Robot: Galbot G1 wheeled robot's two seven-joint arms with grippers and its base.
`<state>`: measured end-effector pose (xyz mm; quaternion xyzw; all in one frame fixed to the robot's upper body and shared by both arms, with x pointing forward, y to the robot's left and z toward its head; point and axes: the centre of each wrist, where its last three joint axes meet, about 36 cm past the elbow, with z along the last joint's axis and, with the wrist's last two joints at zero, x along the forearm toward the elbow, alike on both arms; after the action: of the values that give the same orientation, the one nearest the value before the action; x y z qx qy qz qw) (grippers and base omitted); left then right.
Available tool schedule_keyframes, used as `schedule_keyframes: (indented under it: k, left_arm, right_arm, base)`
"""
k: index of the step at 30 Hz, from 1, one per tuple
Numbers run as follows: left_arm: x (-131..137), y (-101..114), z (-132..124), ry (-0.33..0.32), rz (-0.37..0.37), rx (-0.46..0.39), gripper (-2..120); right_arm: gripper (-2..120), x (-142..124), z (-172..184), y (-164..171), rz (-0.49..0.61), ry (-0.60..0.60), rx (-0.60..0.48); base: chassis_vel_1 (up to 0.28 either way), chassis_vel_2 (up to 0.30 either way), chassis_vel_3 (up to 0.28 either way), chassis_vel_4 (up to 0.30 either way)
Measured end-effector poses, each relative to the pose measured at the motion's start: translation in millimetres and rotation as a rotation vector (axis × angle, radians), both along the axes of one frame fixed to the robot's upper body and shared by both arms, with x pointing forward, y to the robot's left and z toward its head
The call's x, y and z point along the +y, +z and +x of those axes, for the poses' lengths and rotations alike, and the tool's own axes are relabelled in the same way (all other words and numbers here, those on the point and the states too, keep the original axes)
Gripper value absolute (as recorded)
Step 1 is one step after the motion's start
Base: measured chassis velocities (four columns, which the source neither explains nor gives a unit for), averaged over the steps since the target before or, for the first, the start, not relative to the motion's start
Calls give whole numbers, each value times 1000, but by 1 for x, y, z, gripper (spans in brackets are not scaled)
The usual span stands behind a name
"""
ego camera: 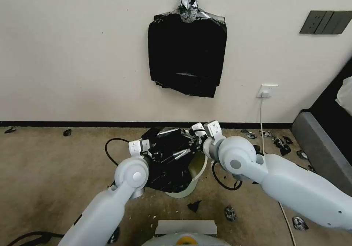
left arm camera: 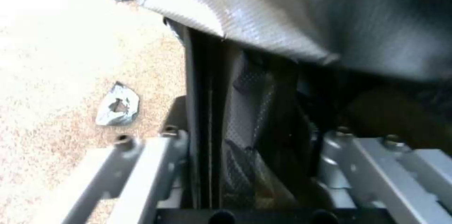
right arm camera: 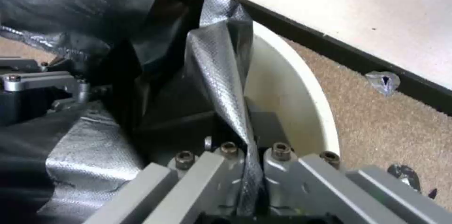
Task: Place a trash bag onto the trash bin.
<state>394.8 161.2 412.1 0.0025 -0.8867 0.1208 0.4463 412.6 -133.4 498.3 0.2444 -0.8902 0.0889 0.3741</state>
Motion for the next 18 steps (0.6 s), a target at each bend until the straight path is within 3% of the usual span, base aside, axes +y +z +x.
schedule_keyframes:
  k: [10,14,18]
  left_arm:
    - [7,-1,1,27,1,10,4]
    - [11,-2,-3,36,-13,-5,3]
    - [16,-3,-15,0,-6,-70,3]
  right_arm:
    - [0,2,-7,-7,-1,7,3]
    - [0,1,-11,-8,2,20,-23]
    - [0,-1,-16,-5,19,50,-109]
  base:
    - [0,0,0,0]
    - [0,0,0,0]
    - [0,0,0,0]
